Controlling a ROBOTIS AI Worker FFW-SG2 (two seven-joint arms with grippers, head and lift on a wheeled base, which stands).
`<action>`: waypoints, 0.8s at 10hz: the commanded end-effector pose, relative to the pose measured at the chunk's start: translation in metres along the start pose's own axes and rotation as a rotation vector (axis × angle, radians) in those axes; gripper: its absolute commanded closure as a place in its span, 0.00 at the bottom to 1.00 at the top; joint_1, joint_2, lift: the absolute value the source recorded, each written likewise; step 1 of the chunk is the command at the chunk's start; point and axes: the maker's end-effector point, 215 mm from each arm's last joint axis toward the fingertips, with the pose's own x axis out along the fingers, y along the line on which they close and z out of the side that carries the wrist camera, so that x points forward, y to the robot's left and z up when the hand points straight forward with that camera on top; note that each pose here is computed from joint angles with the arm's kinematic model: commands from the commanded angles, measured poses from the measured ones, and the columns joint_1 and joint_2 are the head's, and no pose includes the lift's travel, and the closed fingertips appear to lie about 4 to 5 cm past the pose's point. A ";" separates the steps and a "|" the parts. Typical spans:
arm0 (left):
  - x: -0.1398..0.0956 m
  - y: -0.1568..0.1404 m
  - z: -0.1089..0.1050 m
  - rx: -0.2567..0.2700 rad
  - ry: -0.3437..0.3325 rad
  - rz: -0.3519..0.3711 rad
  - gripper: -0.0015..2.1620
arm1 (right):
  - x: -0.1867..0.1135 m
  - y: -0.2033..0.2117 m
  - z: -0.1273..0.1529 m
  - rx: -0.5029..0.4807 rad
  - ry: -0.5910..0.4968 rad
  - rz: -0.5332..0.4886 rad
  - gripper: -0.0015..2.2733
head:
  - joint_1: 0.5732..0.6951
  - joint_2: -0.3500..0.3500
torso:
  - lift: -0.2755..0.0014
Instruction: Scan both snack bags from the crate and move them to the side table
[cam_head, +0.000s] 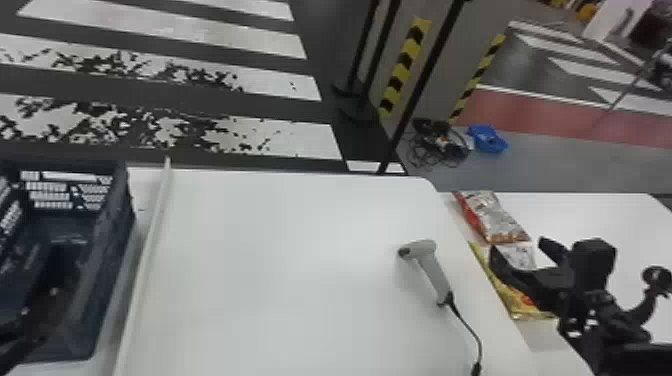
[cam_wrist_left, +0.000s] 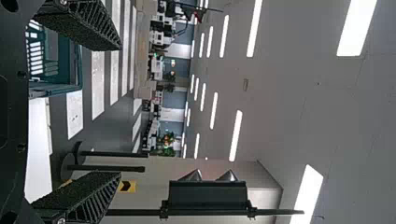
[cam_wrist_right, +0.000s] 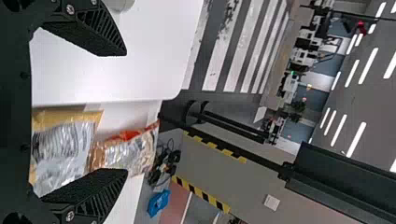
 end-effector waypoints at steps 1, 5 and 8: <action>0.001 -0.002 -0.001 0.000 0.003 -0.002 0.02 | -0.029 0.067 0.024 0.164 -0.058 0.068 0.05 | 1.00 0.00 | 0.65; 0.004 -0.005 0.006 -0.007 -0.008 0.003 0.02 | -0.067 0.212 0.070 0.362 -0.165 0.228 0.05 | 1.00 0.10 | 0.65; 0.001 0.001 -0.022 0.001 0.162 0.098 0.02 | -0.081 0.284 0.095 0.372 -0.227 0.313 0.05 | 1.00 0.24 | 0.65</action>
